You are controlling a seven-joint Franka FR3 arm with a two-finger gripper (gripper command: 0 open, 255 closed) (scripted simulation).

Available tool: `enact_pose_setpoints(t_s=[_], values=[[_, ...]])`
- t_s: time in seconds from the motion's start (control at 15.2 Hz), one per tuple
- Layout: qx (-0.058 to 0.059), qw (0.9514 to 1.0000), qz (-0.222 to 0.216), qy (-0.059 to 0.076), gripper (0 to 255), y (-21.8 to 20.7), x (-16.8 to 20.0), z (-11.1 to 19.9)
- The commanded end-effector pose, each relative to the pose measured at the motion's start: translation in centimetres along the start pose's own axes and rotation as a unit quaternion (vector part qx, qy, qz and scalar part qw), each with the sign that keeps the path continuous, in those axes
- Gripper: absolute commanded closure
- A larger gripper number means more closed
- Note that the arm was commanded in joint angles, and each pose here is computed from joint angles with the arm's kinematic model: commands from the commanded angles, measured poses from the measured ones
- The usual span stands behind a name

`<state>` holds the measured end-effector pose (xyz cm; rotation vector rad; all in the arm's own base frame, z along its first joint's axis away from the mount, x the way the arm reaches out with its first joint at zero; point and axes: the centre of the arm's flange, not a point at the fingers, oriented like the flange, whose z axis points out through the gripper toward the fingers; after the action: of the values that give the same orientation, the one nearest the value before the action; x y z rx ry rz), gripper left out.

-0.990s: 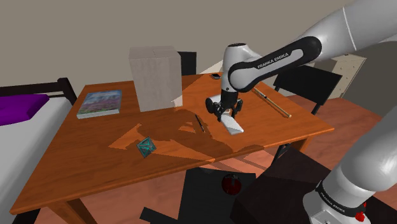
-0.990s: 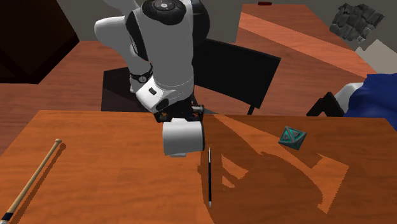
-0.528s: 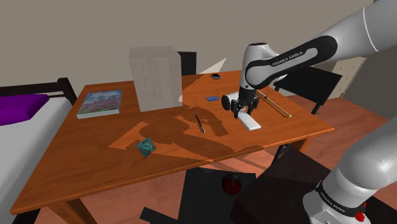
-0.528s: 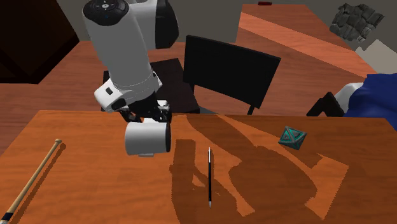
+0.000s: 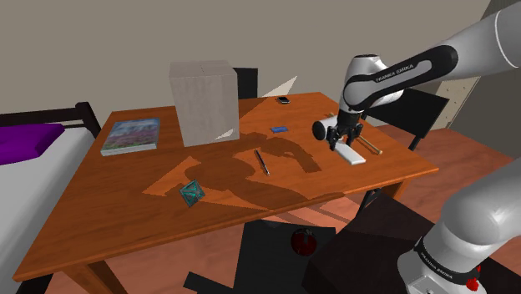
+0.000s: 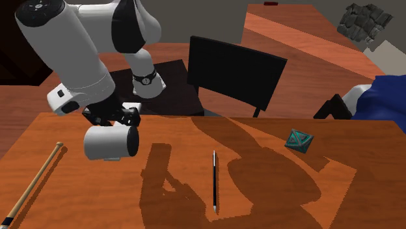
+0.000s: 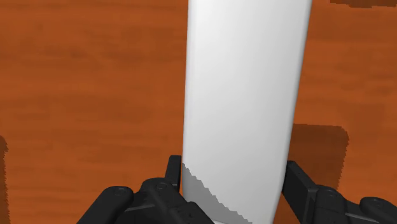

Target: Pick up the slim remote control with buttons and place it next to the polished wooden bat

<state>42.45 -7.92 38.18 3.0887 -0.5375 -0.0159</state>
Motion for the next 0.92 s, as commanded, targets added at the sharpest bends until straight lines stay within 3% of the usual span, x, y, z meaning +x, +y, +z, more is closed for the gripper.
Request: enact_pose_setpoints(t_s=[0.0, 0.86], values=[[0.0, 1.0, -0.001, 0.001, 255, 2.6, 0.1, 0.0], [0.0, 1.0, -0.001, 0.001, 255, 19.7, 0.7, 0.0]])
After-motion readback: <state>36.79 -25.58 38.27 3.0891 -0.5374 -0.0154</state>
